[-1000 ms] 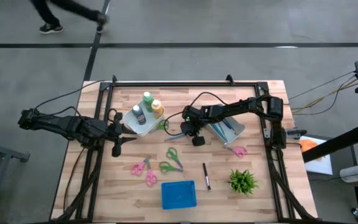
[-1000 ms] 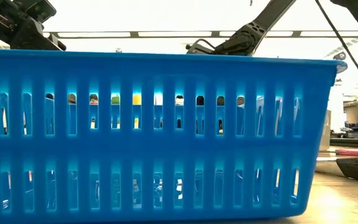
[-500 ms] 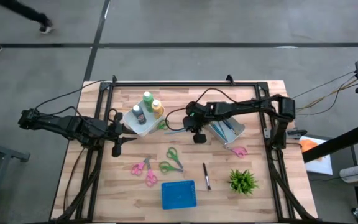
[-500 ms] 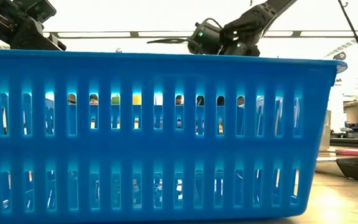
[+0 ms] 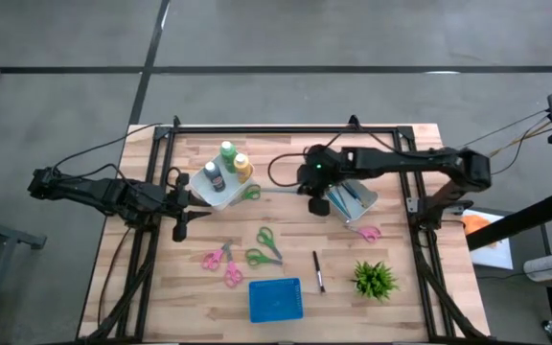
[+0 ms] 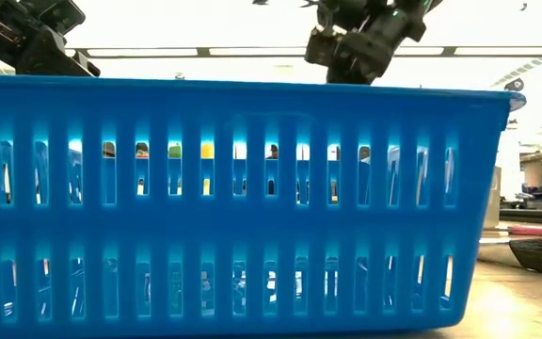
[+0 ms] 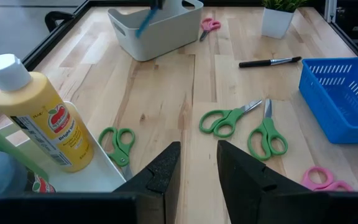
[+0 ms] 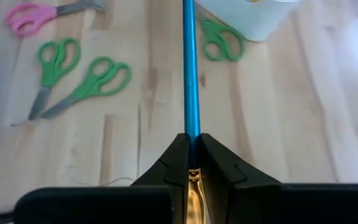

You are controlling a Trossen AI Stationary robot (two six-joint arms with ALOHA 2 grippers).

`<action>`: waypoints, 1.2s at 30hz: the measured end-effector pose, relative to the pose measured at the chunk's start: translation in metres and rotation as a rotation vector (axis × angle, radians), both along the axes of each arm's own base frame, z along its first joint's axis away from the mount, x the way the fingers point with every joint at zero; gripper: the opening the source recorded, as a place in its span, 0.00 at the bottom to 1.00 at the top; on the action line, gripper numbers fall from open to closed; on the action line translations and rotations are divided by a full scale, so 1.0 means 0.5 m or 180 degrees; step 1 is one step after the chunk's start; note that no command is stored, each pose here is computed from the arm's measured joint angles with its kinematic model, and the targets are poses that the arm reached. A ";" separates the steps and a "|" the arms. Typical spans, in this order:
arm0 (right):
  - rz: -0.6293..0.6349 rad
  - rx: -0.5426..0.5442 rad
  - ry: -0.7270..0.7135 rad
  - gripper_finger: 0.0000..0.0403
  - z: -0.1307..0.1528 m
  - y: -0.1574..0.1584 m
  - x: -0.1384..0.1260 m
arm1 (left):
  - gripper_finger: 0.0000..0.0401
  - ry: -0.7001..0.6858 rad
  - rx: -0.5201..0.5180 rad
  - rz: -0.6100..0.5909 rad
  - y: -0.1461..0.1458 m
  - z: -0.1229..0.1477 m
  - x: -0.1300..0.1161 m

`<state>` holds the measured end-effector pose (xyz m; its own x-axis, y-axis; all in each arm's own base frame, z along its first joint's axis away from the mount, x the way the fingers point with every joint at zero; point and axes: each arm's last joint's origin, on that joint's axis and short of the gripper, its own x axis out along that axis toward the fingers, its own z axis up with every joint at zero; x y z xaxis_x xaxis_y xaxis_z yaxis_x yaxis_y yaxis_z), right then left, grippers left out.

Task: Pick & Place Paint Supplies
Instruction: Put the blue paintbrush into the gray bin

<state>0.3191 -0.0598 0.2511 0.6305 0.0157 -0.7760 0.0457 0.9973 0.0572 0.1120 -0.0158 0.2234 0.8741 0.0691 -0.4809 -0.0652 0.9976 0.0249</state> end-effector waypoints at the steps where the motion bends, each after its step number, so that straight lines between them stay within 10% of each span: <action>1: -0.0092 -0.0024 0.0020 0.05 0.010 0.002 -0.010 | 0.27 0.0001 0.0001 0.0001 0.000 0.000 0.000; 20: -0.1896 0.0100 -0.0048 0.05 -0.014 0.030 -0.233 | 0.27 0.0000 0.0000 0.0001 0.000 0.000 0.000; 36: -0.2443 0.0537 0.0055 0.05 -0.123 0.047 -0.316 | 0.27 0.0001 0.0000 0.0001 0.000 0.000 0.000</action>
<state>0.1608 -0.0365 0.1898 0.5006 -0.3009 -0.8117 0.7206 0.6644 0.1981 0.1120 -0.0157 0.2233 0.8739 0.0695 -0.4811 -0.0656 0.9975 0.0250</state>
